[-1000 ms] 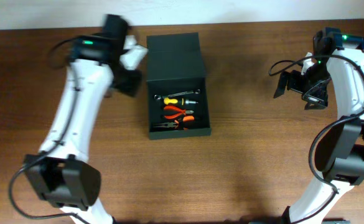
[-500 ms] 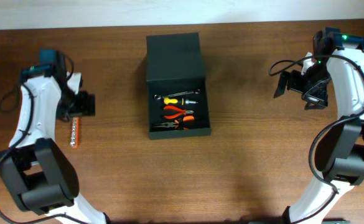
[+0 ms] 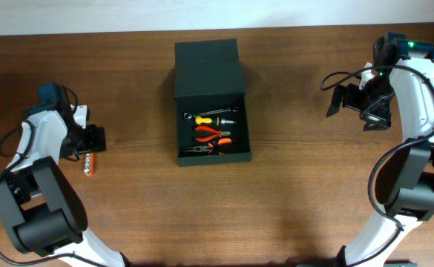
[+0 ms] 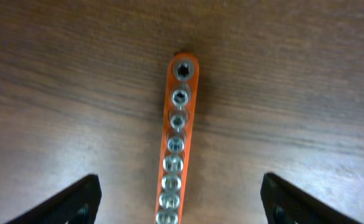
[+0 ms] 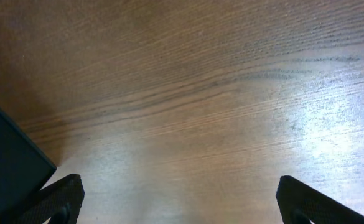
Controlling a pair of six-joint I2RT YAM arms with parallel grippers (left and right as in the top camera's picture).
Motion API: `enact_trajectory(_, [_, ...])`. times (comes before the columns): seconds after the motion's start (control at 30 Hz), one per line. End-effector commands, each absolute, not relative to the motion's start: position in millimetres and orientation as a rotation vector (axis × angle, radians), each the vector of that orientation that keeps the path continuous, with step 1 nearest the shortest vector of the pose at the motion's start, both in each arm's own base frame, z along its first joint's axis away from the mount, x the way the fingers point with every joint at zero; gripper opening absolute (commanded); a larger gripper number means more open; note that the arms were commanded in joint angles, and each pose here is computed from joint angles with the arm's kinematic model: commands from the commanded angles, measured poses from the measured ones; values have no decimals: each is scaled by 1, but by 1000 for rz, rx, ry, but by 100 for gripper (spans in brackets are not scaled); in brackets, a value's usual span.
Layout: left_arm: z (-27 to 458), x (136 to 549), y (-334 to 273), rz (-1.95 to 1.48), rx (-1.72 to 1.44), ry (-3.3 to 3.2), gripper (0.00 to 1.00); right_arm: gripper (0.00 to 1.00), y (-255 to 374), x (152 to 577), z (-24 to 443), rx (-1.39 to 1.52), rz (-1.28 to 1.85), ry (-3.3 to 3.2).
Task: Pack container
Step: 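Retract the left arm and move it over the orange socket rail, then lower the left gripper and grasp the orange socket rail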
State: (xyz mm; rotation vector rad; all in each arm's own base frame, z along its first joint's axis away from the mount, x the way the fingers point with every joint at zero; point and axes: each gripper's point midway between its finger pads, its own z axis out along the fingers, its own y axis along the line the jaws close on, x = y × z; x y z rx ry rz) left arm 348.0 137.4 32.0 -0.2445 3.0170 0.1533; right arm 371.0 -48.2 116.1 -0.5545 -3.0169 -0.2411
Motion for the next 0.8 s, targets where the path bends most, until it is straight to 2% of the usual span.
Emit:
enact_trajectory(0.0, [22,343,138,164,-220,3028,84,99,-51,368,114,-557,-221,-3006])
enact_trajectory(0.3, [13,347,141,176,-137,3018,84,99,-51,367,114,-553,-221,-3005])
enact_trajectory(0.77, [-13,331,136,131,-141,3124,81,99,-51,367,114,-552,-220,-3002])
